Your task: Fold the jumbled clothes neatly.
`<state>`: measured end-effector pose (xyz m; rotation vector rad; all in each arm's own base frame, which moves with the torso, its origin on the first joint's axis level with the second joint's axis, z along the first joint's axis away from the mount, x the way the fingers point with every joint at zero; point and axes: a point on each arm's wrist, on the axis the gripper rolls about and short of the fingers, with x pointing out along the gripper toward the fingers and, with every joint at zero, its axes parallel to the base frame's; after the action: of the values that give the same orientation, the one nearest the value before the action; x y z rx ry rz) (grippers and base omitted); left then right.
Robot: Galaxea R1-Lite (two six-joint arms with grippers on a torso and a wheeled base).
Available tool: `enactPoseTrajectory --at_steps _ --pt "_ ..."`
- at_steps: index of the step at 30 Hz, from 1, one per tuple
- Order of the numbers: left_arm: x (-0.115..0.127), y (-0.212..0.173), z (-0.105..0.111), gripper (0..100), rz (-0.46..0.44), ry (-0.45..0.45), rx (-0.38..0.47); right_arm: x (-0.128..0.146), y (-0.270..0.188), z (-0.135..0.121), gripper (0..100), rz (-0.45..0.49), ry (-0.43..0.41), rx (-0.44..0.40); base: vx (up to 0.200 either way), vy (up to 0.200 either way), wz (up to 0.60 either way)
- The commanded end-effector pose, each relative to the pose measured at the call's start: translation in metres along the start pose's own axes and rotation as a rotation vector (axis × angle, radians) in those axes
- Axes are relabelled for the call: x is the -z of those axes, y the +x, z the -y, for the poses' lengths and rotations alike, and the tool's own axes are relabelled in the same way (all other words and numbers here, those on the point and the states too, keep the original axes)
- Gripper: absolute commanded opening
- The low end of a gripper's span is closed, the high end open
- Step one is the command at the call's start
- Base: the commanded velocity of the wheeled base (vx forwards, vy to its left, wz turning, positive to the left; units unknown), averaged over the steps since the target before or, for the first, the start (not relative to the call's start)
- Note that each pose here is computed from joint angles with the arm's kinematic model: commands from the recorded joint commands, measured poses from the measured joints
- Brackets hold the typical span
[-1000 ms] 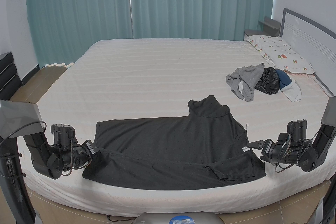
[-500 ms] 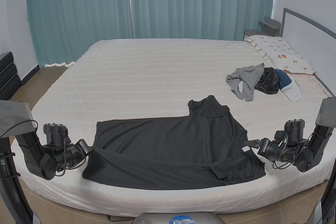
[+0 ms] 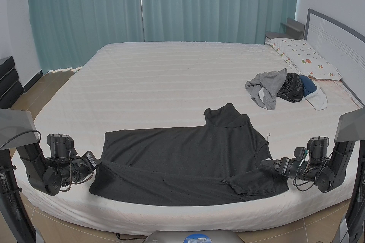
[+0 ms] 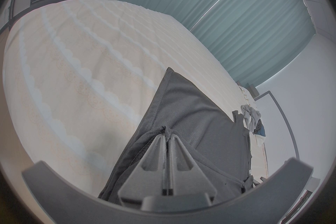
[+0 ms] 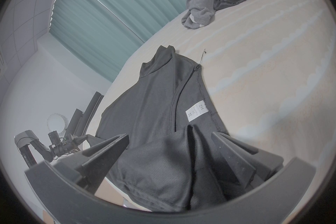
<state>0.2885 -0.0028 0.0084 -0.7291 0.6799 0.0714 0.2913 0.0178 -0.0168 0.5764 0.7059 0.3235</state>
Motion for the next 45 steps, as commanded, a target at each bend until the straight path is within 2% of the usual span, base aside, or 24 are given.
enactPoseTrajectory --at_steps 1,12,13,26,39,44,45 --pt "0.0 0.0 0.0 0 0.0 0.0 0.001 0.008 0.004 0.009 100 -0.021 0.016 0.015 0.0 0.0 0.0" --pt "0.0 0.001 0.0 0 0.0 0.0 0.001 0.014 0.004 0.011 100 -0.051 0.024 0.001 0.0 0.0 0.0" --pt "0.0 0.001 0.0 0 0.0 0.0 0.001 0.014 0.004 0.011 0 -0.052 0.025 0.003 0.0 0.0 0.0" --pt "0.0 -0.001 0.0 0 0.001 -0.001 0.0 0.01 -0.007 0.014 0 -0.015 0.035 0.012 0.0 0.0 0.0" --pt "0.004 -0.026 0.001 0 0.01 0.001 0.004 0.012 -0.051 -0.007 0 0.106 -0.012 -0.038 0.0 0.0 0.0" --pt "0.01 -0.031 -0.002 0 -0.006 0.0 -0.013 0.012 -0.063 -0.014 0 0.12 0.003 -0.045 0.0 0.0 0.0" --pt "0.01 -0.036 -0.003 0 0.018 -0.001 -0.009 0.012 -0.074 -0.021 0 0.135 0.009 -0.054 0.0 0.0 0.0"
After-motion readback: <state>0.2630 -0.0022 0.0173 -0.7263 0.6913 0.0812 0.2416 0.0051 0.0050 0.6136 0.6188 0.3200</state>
